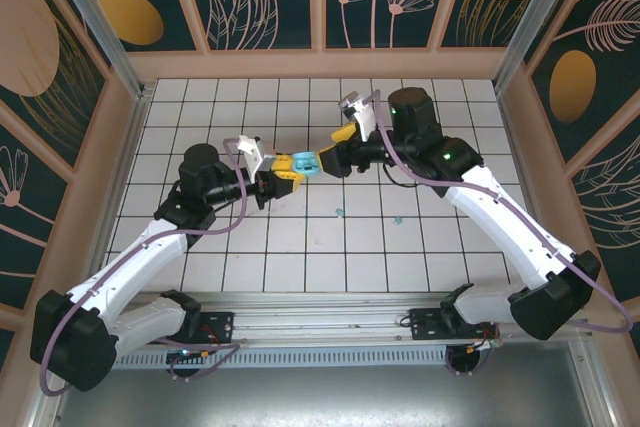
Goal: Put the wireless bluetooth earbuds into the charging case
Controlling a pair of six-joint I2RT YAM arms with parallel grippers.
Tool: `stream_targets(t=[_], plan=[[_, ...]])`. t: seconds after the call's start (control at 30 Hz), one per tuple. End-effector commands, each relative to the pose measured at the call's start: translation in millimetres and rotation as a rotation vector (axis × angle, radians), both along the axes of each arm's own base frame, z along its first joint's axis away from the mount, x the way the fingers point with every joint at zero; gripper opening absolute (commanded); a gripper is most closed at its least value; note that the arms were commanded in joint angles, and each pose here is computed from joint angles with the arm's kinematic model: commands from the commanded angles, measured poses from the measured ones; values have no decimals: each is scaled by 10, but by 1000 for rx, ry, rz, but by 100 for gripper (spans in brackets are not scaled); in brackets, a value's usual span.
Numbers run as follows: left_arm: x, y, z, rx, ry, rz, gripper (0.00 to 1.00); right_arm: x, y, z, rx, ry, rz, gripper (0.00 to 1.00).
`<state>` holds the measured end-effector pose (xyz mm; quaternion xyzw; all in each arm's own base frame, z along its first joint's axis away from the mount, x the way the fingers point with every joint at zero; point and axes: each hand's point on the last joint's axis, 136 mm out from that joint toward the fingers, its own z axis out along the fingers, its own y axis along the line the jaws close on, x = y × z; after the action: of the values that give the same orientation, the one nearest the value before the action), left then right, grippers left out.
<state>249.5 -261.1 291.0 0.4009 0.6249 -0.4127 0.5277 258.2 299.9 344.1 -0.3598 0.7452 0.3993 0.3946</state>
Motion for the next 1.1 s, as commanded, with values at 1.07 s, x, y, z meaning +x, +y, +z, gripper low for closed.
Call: stream_targets(t=[1.07], plan=[[62,-164,74,-17,-13,-94,0,-271,-108,-122,-119,-155,-125,78]])
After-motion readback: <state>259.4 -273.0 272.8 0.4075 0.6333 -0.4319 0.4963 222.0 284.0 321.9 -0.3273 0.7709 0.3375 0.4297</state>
